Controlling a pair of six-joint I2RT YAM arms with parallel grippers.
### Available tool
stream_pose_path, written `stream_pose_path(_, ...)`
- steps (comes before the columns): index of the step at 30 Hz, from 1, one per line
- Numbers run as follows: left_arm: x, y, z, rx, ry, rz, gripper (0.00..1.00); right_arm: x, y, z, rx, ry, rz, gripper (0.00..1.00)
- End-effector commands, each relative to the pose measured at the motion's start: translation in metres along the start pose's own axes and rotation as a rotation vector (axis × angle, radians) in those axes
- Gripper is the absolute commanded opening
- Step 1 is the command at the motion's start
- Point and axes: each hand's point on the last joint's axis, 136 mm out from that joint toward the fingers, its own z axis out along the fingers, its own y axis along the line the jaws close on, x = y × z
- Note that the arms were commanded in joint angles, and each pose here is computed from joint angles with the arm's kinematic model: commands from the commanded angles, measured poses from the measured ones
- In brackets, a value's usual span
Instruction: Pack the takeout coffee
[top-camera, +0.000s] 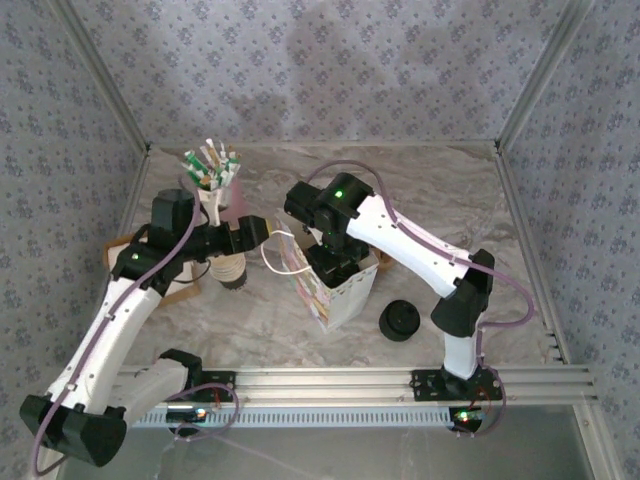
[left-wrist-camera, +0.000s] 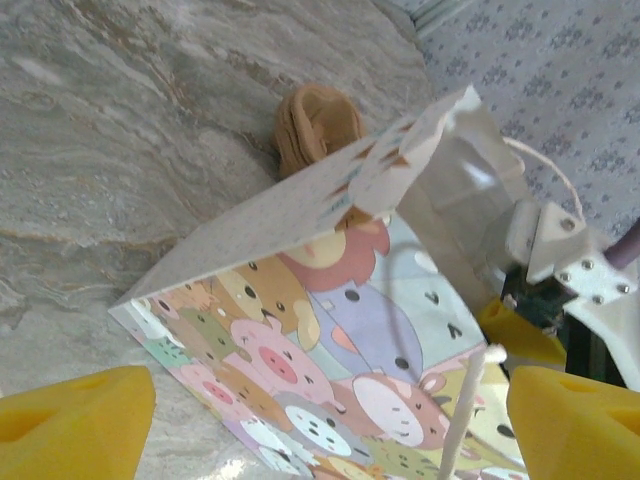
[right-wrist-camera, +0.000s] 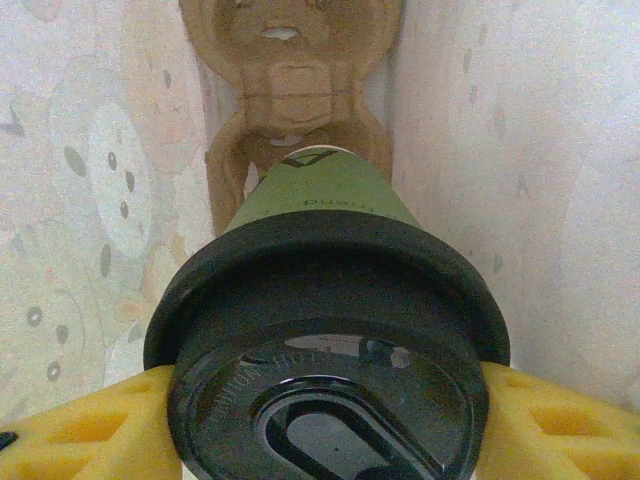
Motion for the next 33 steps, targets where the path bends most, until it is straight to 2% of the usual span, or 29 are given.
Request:
stream_pose_path(1, 0.006, -0.001, 0.0, -0.014, 0.005, -0.002, 0.91, 0.044, -0.02, 0.002, 0.084, 0.213, -0.016, 0.62)
stream_pose_path(18, 0.026, 0.009, 0.0, -0.048, 0.028, -0.016, 0.9, 0.036, -0.015, 0.011, 0.097, 0.232, -0.033, 0.63)
stream_pose_path(33, 0.03, 0.014, -0.001, -0.062, 0.029, -0.024, 0.88, 0.031, -0.007, 0.014, 0.12, 0.222, -0.055, 0.63)
